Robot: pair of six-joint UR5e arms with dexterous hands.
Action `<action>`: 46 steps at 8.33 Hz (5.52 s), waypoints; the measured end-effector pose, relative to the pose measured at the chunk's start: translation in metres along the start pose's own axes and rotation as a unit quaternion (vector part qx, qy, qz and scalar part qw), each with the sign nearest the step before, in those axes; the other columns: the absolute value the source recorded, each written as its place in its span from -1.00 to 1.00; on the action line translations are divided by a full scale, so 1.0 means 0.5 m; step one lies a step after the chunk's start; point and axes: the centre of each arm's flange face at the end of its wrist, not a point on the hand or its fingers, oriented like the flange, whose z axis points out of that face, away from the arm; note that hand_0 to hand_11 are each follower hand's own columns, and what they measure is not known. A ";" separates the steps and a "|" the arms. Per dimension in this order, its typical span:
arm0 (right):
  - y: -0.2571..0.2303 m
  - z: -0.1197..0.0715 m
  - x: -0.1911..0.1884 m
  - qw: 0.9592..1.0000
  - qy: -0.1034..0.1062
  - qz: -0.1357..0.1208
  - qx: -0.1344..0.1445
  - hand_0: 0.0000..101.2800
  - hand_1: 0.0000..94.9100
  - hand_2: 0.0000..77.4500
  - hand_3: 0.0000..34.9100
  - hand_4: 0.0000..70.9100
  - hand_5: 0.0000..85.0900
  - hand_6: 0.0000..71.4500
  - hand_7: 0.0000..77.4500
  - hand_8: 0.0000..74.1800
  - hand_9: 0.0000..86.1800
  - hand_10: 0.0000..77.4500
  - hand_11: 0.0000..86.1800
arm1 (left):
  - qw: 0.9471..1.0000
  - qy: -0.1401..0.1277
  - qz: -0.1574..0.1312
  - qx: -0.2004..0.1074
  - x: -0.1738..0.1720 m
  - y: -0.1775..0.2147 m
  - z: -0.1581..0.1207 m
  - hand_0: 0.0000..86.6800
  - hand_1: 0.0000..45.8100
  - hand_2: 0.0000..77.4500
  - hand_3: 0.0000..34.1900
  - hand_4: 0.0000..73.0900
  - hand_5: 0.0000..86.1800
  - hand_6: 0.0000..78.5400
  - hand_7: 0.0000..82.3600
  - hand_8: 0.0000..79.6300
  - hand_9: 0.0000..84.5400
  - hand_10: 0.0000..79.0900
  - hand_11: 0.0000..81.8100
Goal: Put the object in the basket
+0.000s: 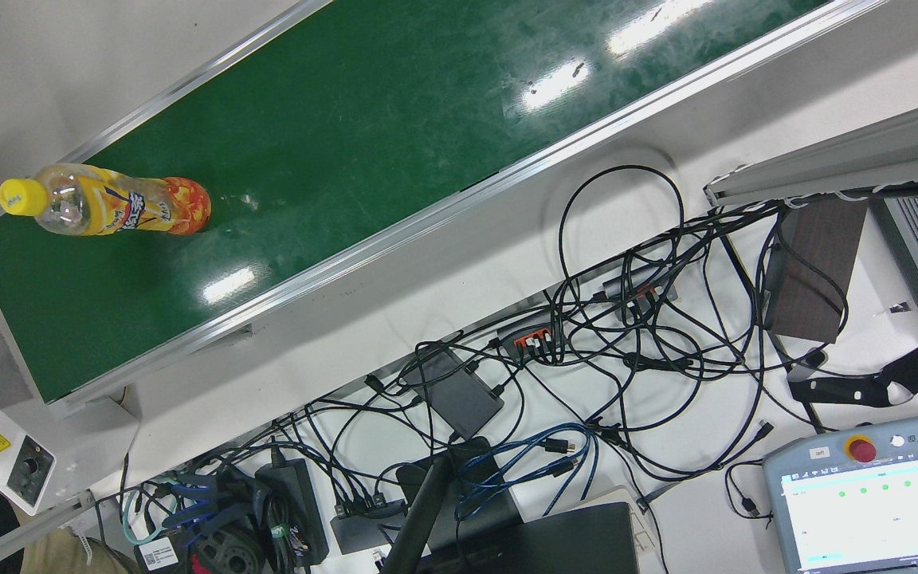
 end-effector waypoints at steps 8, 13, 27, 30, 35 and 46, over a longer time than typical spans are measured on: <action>0.000 0.000 0.000 1.000 0.000 0.000 0.000 -0.99 -1.00 -0.99 -0.98 -1.00 -1.00 -1.00 -0.99 -1.00 -1.00 -1.00 -1.00 | 1.000 0.003 -0.001 -0.007 0.006 0.017 0.006 0.20 -0.79 -0.99 -0.99 -0.58 -0.86 -1.00 -0.99 -0.90 -0.81 -0.86 -0.75; 0.000 0.000 0.000 1.000 0.000 0.000 0.000 -1.00 -1.00 -0.99 -0.98 -1.00 -1.00 -1.00 -0.99 -1.00 -1.00 -1.00 -1.00 | 1.000 0.003 -0.001 -0.008 0.006 0.018 0.006 0.20 -0.79 -0.99 -1.00 -0.58 -0.86 -1.00 -0.99 -0.90 -0.79 -0.85 -0.75; -0.005 -0.001 0.001 1.000 0.000 0.000 0.002 -0.99 -1.00 -0.99 -0.98 -1.00 -1.00 -1.00 -0.99 -1.00 -1.00 -1.00 -1.00 | 1.000 -0.003 -0.002 -0.010 0.006 0.054 0.012 0.20 -0.74 -0.99 -1.00 -0.55 -0.84 -1.00 -0.99 -0.88 -0.79 -0.85 -0.75; -0.005 -0.001 0.001 1.000 0.000 0.000 0.003 -0.99 -1.00 -0.99 -0.99 -1.00 -1.00 -1.00 -0.99 -1.00 -1.00 -1.00 -1.00 | 1.000 -0.008 -0.002 -0.004 0.001 0.052 0.013 0.20 -0.74 -0.99 -1.00 -0.54 -0.81 -1.00 -0.99 -0.88 -0.79 -0.85 -0.75; -0.005 -0.001 0.001 1.000 0.000 0.000 0.002 -1.00 -1.00 -0.99 -0.98 -1.00 -1.00 -1.00 -0.99 -1.00 -1.00 -1.00 -1.00 | 1.000 -0.014 -0.004 -0.004 -0.012 0.063 0.027 0.21 -0.74 -0.99 -0.99 -0.54 -0.81 -1.00 -0.99 -0.88 -0.77 -0.85 -0.73; -0.004 -0.001 0.001 1.000 0.000 0.000 0.002 -0.99 -1.00 -0.99 -0.98 -1.00 -1.00 -1.00 -0.99 -1.00 -1.00 -1.00 -1.00 | 0.999 -0.038 -0.010 -0.010 -0.073 0.102 0.070 0.21 -0.74 -0.99 -1.00 -0.54 -0.80 -1.00 -0.99 -0.88 -0.82 -0.83 -0.73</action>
